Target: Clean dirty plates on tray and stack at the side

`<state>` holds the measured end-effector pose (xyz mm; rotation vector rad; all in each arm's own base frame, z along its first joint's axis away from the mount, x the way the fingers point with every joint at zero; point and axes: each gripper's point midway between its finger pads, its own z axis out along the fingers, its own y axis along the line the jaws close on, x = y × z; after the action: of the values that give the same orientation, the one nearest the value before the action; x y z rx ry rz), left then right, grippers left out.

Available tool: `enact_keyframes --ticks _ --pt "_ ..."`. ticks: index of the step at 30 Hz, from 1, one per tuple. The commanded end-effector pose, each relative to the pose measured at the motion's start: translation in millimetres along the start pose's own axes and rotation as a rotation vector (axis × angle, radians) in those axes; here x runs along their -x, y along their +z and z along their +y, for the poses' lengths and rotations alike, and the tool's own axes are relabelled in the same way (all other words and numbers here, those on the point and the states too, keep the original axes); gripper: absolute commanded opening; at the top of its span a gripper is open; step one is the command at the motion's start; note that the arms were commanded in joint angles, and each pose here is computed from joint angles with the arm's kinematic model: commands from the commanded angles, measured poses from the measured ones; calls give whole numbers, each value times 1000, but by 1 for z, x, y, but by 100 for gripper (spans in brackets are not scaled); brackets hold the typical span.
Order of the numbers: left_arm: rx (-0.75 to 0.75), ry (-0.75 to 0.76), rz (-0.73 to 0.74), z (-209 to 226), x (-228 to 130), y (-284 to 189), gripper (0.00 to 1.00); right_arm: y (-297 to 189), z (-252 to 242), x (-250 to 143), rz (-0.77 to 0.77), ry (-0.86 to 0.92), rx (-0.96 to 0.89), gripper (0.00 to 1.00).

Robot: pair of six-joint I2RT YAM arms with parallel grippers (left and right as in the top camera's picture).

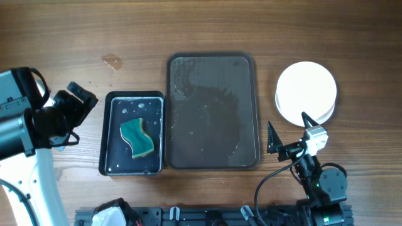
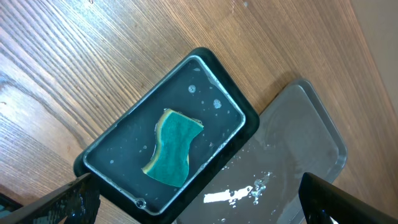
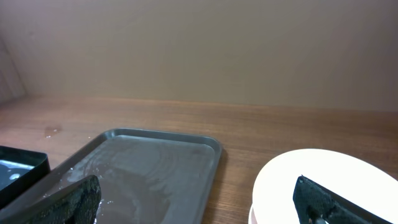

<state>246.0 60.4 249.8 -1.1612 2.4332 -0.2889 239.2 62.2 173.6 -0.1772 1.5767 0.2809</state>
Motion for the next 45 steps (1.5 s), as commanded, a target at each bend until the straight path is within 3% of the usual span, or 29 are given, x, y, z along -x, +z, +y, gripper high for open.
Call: enact_keyframes --ticks 1,12,14,18,21,27,32,37,45 --pt "-21 10 -17 -4 4 -6 100 0 -1 3 -14 11 -7 100" --pt "-44 53 -37 -11 -5 -14 100 0 -1 3 -15 12 -7 100" --pt "-58 121 -122 -17 -3 -26 100 0 -1 3 -15 12 -7 100" --pt "-336 328 -368 -79 -1 -44 100 0 -1 3 -14 12 -7 100" --pt "-532 447 -528 -101 -17 -42 100 0 -1 3 -15 12 -7 100" --pt "-748 488 -678 -78 -58 -2 100 0 -1 3 -15 12 -7 100" --pt "-842 484 -802 -51 -78 0 100 0 -1 3 -15 12 -7 100" --pt "-848 463 -868 -40 -79 5 100 0 -1 3 -15 12 -7 100" --pt "-744 463 -740 -23 -96 78 100 0 -1 3 -14 11 -7 100"
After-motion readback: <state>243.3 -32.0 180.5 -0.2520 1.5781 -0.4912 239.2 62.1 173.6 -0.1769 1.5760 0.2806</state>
